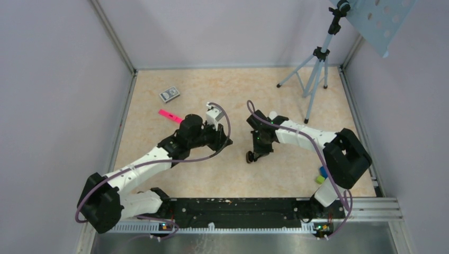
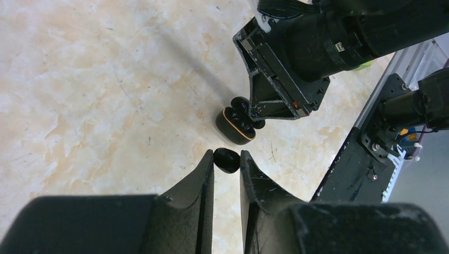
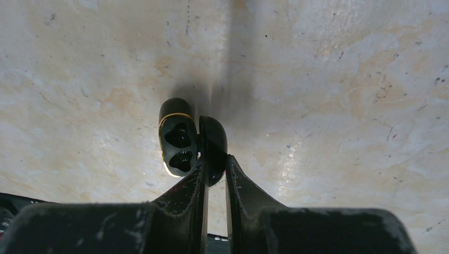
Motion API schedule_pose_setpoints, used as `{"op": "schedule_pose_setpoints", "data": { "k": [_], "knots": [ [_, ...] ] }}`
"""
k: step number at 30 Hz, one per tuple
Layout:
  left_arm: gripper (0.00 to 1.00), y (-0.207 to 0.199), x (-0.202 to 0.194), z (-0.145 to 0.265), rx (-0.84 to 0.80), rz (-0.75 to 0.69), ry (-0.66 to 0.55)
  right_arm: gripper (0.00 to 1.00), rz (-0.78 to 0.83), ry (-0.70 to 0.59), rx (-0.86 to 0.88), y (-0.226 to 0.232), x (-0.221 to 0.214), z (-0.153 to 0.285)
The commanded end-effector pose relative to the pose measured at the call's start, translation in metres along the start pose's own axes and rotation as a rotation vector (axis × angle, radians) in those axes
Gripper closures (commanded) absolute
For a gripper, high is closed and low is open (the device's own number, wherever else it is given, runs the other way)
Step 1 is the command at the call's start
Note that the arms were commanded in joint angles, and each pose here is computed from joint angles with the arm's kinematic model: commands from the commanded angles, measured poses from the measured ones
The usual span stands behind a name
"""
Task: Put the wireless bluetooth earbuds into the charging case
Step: Insert the right earbud into the right side groove of the charging case.
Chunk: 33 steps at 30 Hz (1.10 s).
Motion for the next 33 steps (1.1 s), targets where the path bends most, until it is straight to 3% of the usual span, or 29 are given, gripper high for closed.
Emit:
{"op": "schedule_pose_setpoints", "data": {
  "k": [1,7,14,21,33],
  "knots": [
    [0.91,0.001,0.006,0.003,0.008,-0.007,-0.028,0.96,-0.002,-0.007,0.040,0.008,-0.002,-0.003],
    [0.91,-0.004,0.008,0.000,-0.029,-0.001,-0.027,0.98,-0.019,-0.049,0.094,0.014,0.002,0.010],
    [0.91,-0.036,0.011,-0.010,-0.260,0.076,-0.057,0.98,-0.022,-0.062,0.166,0.028,0.006,0.032],
    [0.92,-0.045,0.017,-0.014,-0.325,0.101,-0.092,0.98,-0.008,-0.069,0.209,0.044,0.007,0.047],
    [0.93,-0.042,-0.004,-0.028,-0.317,0.100,-0.036,0.98,0.003,-0.070,0.232,0.054,0.011,0.058]
  ]
}}
Point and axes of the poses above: each gripper's point midway between its finger pads, its own z axis back along the fingers, its own y axis along the line the jaws close on, x = y × z, the point moved 2 cm from there along z, back along the fingers, and after that the axes turned 12 degrees about -z, right-handed, at the moved point
